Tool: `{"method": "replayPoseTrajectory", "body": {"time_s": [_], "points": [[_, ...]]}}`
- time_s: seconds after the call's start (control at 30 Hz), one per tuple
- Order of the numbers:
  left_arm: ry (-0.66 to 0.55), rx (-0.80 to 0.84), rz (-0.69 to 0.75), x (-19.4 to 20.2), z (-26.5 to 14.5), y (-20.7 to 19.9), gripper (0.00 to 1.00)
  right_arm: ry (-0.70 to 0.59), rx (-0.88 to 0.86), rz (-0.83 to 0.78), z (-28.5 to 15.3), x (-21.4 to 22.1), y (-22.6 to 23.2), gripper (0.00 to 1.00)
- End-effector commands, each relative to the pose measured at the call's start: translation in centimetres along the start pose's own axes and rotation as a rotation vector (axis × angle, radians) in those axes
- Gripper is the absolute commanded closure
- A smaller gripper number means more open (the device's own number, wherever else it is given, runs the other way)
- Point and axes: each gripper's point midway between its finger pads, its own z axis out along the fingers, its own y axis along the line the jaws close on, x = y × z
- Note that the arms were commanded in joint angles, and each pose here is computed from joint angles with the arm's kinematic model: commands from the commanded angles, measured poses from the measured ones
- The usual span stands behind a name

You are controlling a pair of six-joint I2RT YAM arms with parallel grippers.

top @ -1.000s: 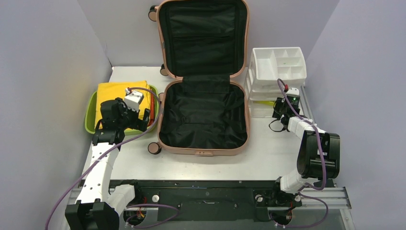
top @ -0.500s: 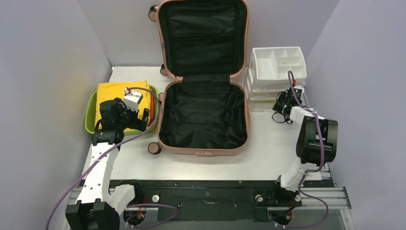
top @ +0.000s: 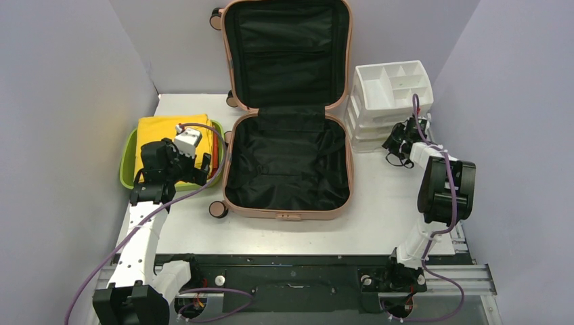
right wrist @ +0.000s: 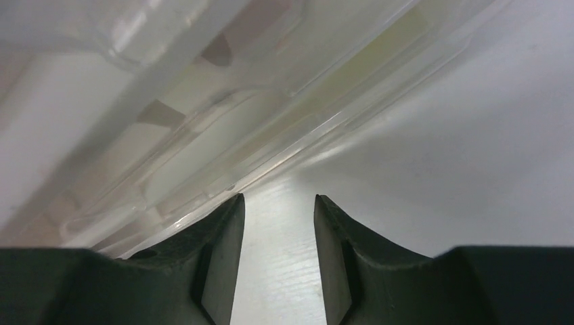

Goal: Open, take out, and arrange the luggage
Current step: Close the drawer in the storage box.

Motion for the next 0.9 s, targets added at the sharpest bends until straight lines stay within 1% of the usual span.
{"method": "replayPoseTrajectory", "body": {"time_s": [0.0,0.03,0.1,0.13,0.17,0.2,0.23,0.43,0.6,0.7,0.87], "points": [[-0.053,-0.016,-0.005,-1.6,-0.3,0.5,0.04,-0.013,-0.127,0.144,-1.2,-0.1,1.6,0.65],[-0.052,-0.016,-0.006,-1.6,-0.3,0.5,0.04,-0.024,-0.151,0.183,-1.6,-0.1,1.9,0.66],[-0.046,-0.016,-0.006,-1.4,-0.2,0.6,0.04,-0.020,-0.158,0.241,-1.6,1.6,1.3,0.77],[-0.042,-0.018,-0.006,-1.4,-0.1,0.6,0.04,-0.038,-0.173,0.254,-1.6,1.4,1.4,0.85],[-0.038,-0.019,-0.006,-1.3,0.0,0.6,0.04,-0.024,-0.170,0.290,-1.4,2.1,1.2,0.90],[-0.035,-0.022,-0.007,-1.3,0.0,0.7,0.04,-0.032,-0.187,0.304,-1.3,2.0,1.4,0.98],[-0.033,-0.023,-0.007,-1.2,0.0,0.8,0.04,-0.019,-0.185,0.336,-1.0,2.7,1.2,1.00],[-0.020,-0.045,-0.001,-1.0,0.1,1.2,0.04,-0.094,-0.252,0.443,0.1,1.8,1.3,1.00],[0.005,-0.053,-0.003,-0.5,0.5,1.5,0.04,-0.118,-0.318,0.521,1.6,0.5,2.4,1.00],[0.016,-0.052,-0.004,-0.2,0.7,1.5,0.04,-0.158,-0.358,0.539,2.0,-1.2,3.3,1.00],[0.013,-0.047,-0.002,-0.3,0.7,1.5,0.04,-0.168,-0.392,0.557,2.7,-2.3,4.6,1.00]]}}
